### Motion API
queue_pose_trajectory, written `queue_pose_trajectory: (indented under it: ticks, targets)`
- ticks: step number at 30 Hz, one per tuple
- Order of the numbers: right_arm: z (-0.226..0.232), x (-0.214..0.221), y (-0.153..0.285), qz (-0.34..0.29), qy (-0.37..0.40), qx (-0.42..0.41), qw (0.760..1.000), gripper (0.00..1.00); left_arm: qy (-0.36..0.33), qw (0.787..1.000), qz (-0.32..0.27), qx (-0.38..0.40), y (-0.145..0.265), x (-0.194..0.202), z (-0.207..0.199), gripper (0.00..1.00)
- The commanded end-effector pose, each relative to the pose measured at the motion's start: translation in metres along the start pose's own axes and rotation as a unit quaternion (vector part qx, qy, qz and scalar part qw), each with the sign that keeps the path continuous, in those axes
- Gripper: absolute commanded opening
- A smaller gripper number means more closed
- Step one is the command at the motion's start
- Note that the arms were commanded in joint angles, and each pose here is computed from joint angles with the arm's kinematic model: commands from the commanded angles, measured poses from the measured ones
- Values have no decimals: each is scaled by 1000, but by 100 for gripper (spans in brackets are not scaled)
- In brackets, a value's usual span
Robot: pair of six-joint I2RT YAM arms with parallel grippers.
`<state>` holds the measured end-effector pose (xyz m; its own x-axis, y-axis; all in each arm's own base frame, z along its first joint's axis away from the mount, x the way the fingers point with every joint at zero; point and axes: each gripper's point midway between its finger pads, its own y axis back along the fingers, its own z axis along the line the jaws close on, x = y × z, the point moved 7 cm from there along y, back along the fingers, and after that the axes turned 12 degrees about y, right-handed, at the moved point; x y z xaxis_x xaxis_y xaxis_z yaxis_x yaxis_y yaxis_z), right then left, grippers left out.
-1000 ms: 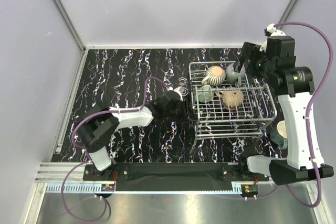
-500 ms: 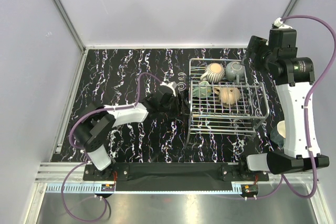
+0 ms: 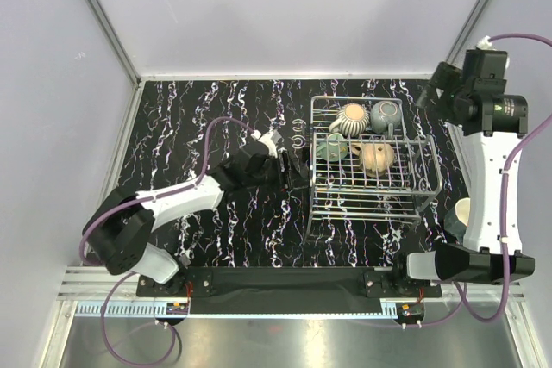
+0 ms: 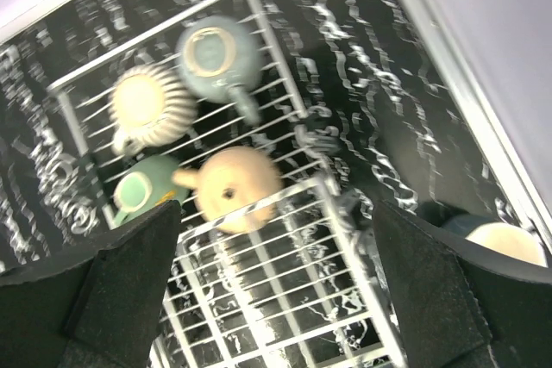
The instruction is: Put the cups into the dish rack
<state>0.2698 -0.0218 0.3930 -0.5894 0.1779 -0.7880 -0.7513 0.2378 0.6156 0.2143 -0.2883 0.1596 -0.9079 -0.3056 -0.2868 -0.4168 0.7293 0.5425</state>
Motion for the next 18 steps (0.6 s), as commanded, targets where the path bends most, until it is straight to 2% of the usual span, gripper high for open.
queue_pose_trajectory:
  ticks: [1, 6, 7, 11, 18]
  targets:
    - [-24, 1, 0, 3, -37, 32, 999, 100, -9, 1000, -30, 5, 14, -5, 2, 64]
    - [-57, 5, -5, 9, -78, 89, 993, 100, -1, 998, -64, -5, 40, -7, 5, 65]
    - [-61, 7, -7, 13, -85, 96, 992, 100, 4, 997, -68, -30, 46, -5, 12, 65]
    - [-82, 15, -16, 16, -107, 141, 984, 100, -6, 995, -84, -49, 73, -4, 11, 65]
    - [-127, 50, -30, 46, -171, 223, 959, 100, -22, 995, -95, -11, 116, 1, -5, 68]
